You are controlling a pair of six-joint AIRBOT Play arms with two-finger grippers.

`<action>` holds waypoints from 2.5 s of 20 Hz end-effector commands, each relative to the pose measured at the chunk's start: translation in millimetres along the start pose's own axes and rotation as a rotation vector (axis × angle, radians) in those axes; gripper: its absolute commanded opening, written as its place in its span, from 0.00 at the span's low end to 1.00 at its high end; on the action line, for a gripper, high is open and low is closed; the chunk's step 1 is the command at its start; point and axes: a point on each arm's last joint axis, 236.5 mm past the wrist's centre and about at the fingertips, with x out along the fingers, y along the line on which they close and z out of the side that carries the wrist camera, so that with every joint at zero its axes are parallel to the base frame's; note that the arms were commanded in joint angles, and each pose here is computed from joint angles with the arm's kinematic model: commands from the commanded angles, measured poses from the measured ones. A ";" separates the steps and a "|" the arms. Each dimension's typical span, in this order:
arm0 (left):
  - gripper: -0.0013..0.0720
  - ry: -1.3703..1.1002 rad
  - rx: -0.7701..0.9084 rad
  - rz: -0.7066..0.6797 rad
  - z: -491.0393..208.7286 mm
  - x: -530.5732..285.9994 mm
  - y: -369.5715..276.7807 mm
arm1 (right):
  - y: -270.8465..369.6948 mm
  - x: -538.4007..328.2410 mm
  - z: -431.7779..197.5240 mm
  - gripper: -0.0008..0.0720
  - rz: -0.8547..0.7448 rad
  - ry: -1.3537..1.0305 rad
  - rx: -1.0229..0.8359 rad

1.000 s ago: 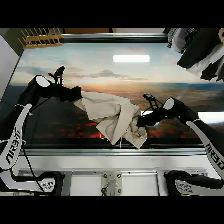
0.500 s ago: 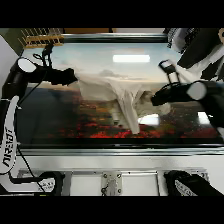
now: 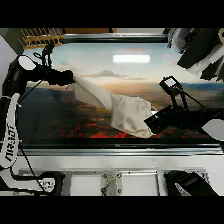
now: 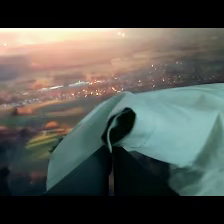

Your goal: Fold the clothes and pants, and hang the long-sleeved shirts on hangers.

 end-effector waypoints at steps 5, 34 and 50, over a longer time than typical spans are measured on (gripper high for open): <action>0.03 0.066 -0.018 0.004 -12.3 19.6 10.1 | -147.8 32.6 -11.4 0.74 -0.270 0.008 0.466; 0.03 -0.565 0.227 0.019 99.2 -234.9 -87.1 | -133.3 -36.6 171.9 0.03 -0.024 -0.408 0.124; 0.03 -0.925 0.285 0.008 39.2 -358.8 -141.7 | -26.8 -147.9 51.1 0.03 -0.020 -0.315 0.380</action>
